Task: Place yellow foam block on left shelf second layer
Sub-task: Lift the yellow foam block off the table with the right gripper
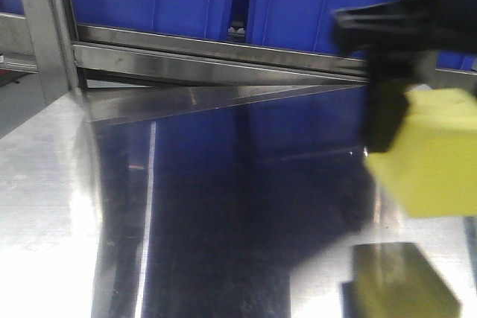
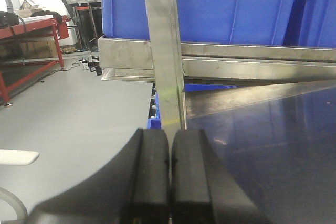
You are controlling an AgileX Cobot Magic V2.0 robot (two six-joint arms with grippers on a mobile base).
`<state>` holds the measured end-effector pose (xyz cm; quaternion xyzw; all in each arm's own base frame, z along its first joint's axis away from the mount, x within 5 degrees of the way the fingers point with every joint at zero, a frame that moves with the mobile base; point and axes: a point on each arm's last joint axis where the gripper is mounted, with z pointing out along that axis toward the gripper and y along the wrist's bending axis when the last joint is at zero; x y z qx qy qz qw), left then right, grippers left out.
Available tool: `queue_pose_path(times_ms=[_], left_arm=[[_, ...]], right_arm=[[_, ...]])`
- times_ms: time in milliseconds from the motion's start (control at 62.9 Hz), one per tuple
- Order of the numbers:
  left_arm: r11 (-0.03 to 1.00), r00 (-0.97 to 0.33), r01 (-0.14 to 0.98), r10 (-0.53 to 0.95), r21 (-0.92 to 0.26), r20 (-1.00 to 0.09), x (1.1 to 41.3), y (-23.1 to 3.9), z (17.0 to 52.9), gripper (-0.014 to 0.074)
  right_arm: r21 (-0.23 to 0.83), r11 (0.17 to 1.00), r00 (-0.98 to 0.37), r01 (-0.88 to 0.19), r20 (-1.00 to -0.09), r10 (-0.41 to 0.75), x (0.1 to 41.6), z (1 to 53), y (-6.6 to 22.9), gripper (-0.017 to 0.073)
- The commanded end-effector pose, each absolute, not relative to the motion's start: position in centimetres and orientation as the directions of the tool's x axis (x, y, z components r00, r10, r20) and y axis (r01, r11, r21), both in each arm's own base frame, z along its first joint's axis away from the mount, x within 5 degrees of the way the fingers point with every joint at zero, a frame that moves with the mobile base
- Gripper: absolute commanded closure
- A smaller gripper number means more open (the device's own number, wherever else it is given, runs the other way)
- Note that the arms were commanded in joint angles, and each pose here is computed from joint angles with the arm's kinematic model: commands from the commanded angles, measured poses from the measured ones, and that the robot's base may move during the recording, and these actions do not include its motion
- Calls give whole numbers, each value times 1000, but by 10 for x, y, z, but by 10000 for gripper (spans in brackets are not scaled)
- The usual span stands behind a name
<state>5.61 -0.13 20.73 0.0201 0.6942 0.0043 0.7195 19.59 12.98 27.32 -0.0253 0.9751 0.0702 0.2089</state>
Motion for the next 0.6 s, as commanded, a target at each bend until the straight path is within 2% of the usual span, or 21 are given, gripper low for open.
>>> queue_pose_path(times_ms=[0,127,270,445,588], left_arm=[[1000,110,17,24,26,-994,55,-1,206,470],[1000,110,17,24,26,-994,55,-1,206,470],[1000,110,17,24,26,-994,55,-1,206,470],[1000,110,17,24,26,-994,55,-1,206,470],[1000,110,17,24,26,-994,55,-1,206,470]], right_arm=[[109,989,-859,-97,-512,-28,193,292,100,132],[74,996,-817,-59,-577,-5,183,300,62,132],[84,996,-725,1,-686,58,165,305,31,132],[62,997,-565,42,-822,75,140,305,7,132],[-5,999,-423,36,-906,11,118,302,-2,132]])
